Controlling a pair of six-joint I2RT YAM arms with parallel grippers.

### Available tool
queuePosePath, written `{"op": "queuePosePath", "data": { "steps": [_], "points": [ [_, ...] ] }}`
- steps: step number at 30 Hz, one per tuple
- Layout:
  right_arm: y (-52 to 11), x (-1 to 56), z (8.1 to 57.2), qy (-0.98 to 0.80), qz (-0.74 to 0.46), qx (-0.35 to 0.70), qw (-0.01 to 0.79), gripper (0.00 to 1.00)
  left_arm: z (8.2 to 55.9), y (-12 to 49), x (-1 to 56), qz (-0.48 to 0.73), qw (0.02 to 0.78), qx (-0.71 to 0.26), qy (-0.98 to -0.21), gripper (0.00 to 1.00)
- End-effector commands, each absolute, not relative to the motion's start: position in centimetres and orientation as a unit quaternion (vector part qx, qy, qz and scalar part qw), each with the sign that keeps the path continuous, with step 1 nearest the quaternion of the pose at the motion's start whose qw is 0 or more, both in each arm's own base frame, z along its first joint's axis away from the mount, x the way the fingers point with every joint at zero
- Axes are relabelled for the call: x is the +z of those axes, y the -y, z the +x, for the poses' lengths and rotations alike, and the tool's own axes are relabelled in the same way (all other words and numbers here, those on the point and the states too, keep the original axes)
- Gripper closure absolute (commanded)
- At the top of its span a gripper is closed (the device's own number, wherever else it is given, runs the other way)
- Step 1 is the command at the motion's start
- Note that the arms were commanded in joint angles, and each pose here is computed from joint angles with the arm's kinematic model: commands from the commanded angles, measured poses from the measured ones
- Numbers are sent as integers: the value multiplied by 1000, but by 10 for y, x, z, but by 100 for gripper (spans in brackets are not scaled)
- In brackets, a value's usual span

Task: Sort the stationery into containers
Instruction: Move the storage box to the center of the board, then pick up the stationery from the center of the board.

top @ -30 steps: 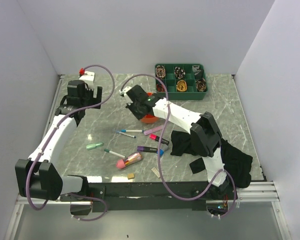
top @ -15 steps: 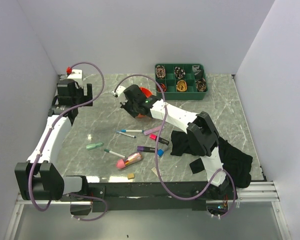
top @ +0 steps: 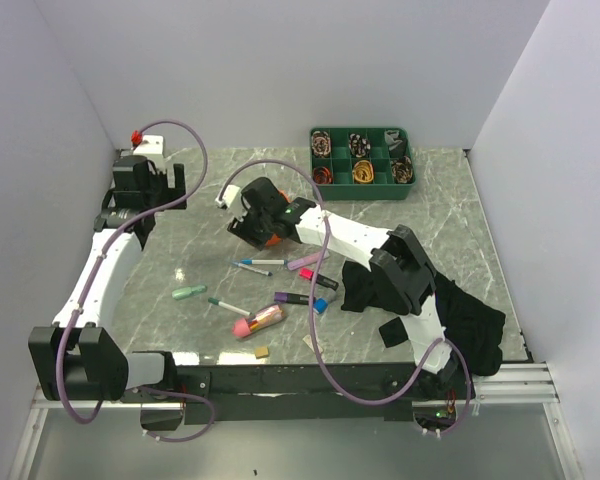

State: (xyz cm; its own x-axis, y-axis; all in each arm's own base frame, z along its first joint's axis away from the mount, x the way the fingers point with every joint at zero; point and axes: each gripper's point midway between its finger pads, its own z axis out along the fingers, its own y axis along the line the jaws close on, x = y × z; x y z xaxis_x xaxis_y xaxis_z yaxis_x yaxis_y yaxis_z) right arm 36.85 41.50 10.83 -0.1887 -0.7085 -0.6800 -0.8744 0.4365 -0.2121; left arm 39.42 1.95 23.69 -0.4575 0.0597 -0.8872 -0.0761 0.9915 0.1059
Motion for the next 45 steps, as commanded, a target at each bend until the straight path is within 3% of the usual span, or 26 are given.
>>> {"op": "queuePosePath", "data": {
  "steps": [1,7,11,13,14,22,25,26,29,33,39,45],
  "points": [
    [-420,140,383,-740,-518,95,418,31,402,-14,272,-11,561,46,-826,1],
    [-413,196,376,-707,-512,127,470,23,400,-13,273,-9,563,45,-825,0],
    [-373,231,325,-649,-558,212,472,20,397,-14,274,-5,567,47,-822,1],
    [-346,227,303,-617,-592,277,439,17,394,-14,271,-4,566,47,-823,0],
    [-331,223,289,-604,-609,292,422,0,393,-11,270,2,565,41,-824,1],
    [-266,153,293,-610,-688,220,325,0,388,-3,245,10,543,15,-839,1],
    [-266,132,292,-565,-738,222,295,16,388,-5,236,8,533,20,-846,1],
    [-270,126,299,-558,-746,221,287,29,388,-6,235,9,531,23,-847,1],
    [-281,120,315,-563,-742,225,288,46,390,-8,231,10,523,30,-852,1],
    [-292,109,331,-520,-769,174,329,49,390,-9,224,14,512,34,-858,0],
    [-302,85,331,-531,-780,180,280,50,392,-20,219,3,505,38,-862,1],
    [-315,64,330,-542,-781,169,260,45,393,-20,214,2,499,41,-865,1]
  ]
}}
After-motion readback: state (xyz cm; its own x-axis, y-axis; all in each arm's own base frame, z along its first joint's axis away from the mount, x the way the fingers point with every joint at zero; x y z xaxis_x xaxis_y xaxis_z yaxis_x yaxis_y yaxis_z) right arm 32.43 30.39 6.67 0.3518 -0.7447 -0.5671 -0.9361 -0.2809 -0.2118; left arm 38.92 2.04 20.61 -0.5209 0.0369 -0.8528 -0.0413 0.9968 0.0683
